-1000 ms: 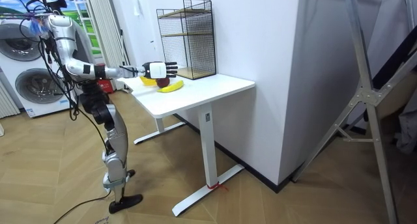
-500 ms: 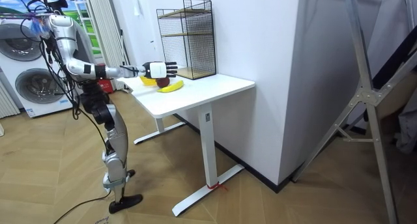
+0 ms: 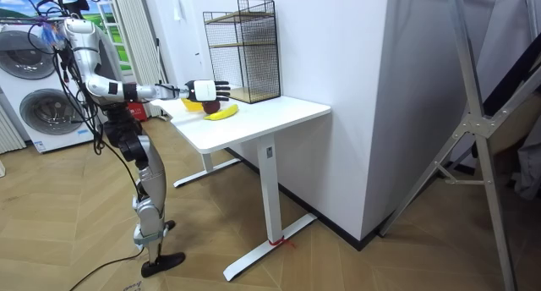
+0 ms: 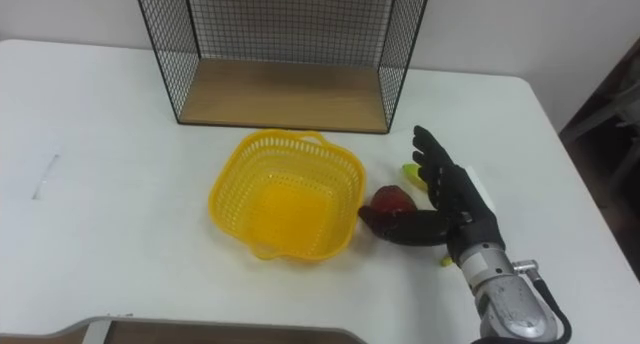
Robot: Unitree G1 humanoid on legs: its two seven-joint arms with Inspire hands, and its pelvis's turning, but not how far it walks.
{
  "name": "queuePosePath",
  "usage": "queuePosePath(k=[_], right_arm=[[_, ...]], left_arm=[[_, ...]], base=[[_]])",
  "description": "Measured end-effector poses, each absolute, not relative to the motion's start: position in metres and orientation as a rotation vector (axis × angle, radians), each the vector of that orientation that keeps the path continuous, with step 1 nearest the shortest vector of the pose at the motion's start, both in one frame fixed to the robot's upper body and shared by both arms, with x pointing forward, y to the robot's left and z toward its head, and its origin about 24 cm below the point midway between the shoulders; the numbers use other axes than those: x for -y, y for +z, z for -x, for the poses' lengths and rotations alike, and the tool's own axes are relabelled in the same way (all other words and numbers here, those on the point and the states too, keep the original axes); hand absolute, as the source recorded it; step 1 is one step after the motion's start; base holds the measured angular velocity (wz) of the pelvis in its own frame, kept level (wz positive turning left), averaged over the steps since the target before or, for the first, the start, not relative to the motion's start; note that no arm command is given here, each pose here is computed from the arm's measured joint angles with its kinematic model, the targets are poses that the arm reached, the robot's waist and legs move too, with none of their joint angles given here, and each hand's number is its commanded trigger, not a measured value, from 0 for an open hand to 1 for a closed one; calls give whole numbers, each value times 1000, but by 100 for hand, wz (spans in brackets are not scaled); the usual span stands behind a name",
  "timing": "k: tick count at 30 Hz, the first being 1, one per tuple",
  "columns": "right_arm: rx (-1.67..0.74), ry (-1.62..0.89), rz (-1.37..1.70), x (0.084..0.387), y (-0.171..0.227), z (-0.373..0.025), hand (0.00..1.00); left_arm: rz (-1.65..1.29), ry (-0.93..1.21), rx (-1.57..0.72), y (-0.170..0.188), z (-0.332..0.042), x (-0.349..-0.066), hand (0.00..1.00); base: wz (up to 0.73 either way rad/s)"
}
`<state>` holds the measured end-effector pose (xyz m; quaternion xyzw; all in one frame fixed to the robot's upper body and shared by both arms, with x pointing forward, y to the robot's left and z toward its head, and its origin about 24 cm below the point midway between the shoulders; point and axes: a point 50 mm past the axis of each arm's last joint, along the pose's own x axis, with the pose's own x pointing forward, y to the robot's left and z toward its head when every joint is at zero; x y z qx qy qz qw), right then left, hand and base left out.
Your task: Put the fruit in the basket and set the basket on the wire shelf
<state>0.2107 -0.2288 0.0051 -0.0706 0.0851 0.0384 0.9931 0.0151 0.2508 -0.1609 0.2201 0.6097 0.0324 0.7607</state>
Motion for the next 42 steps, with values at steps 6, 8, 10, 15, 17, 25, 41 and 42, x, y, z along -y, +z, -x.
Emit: queuePosePath(k=[6, 8, 10, 15, 17, 25, 41, 42], right_arm=[[-193, 76, 165, 230, 0, -212, 0], [-206, 77, 190, 231, -2, -212, 0], [-210, 79, 215, 231, -2, -211, 0], [-217, 91, 271, 230, -3, -211, 0], [-223, 107, 302, 227, -4, -211, 0], [-257, 147, 332, 221, -9, -209, 0], [-261, 151, 358, 221, -10, -209, 0], [-265, 157, 388, 221, -10, -209, 0]], left_arm=[[-479, 70, -1328, -161, -15, -251, 0], [-479, 70, -1330, -161, -14, -251, 0], [-479, 71, -1330, -161, -14, -251, 0], [-479, 72, -1335, -161, -12, -251, 0], [-478, 72, -1336, -161, -12, -251, 0], [-478, 74, -1346, -161, -11, -251, 0], [-471, 68, -1358, -161, -9, -251, 0], [-469, 66, -1359, -161, -9, -251, 0]], base=[[0], [0], [0], [0], [0], [0], [0], [0]])
